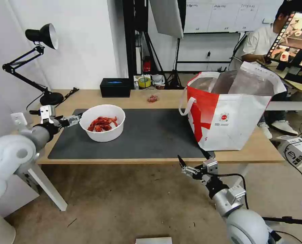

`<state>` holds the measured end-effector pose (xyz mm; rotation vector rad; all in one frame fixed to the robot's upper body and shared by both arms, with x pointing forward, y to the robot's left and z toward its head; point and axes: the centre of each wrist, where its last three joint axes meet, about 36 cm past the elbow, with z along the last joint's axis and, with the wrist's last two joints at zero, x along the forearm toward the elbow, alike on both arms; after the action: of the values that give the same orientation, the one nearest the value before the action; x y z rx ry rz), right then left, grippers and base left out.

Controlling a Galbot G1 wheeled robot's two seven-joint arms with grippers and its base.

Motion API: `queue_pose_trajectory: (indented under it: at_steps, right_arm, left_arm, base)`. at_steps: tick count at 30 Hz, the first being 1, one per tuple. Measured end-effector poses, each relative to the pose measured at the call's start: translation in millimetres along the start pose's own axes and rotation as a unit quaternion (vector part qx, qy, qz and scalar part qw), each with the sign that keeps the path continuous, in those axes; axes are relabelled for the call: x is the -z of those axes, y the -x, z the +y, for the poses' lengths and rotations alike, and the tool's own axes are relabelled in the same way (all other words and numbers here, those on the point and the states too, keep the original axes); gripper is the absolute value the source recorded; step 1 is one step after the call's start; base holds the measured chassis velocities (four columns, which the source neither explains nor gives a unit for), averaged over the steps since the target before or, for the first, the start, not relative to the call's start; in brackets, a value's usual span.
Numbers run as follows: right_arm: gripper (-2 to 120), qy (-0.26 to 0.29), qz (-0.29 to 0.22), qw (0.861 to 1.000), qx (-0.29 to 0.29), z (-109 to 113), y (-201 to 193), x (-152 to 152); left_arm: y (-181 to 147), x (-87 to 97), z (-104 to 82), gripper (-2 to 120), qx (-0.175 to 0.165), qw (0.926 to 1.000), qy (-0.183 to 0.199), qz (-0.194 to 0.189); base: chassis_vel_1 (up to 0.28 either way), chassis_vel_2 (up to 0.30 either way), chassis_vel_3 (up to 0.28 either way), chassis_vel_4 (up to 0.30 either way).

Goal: Pick up the trash from the table and place it into the takeout bag.

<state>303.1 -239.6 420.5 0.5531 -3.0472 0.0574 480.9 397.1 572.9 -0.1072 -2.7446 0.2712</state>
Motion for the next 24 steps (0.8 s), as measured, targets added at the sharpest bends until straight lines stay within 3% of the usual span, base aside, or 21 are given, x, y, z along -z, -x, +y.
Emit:
queue_pose_trajectory:
  at_steps: [7,13,24]
  right_arm:
    - [100,0.0,0.0,1.0,0.0,0,0,0]
    - [100,0.0,0.0,1.0,0.0,0,0,0]
    - [100,0.0,0.0,1.0,0.0,0,0,0]
  left_arm:
    - [23,1.3,-4.0,100,-0.002,0.9999,0.001,0.017]
    - [60,-8.4,-3.3,100,0.016,0.9992,0.007,0.036]
    - [87,-13.0,-4.2,100,0.043,0.9971,-0.002,0.063]
  base:
    - [0.0,0.0,0.0,0.0]
    - [0.0,0.0,0.0,0.0]
    - [0.0,0.0,0.0,0.0]
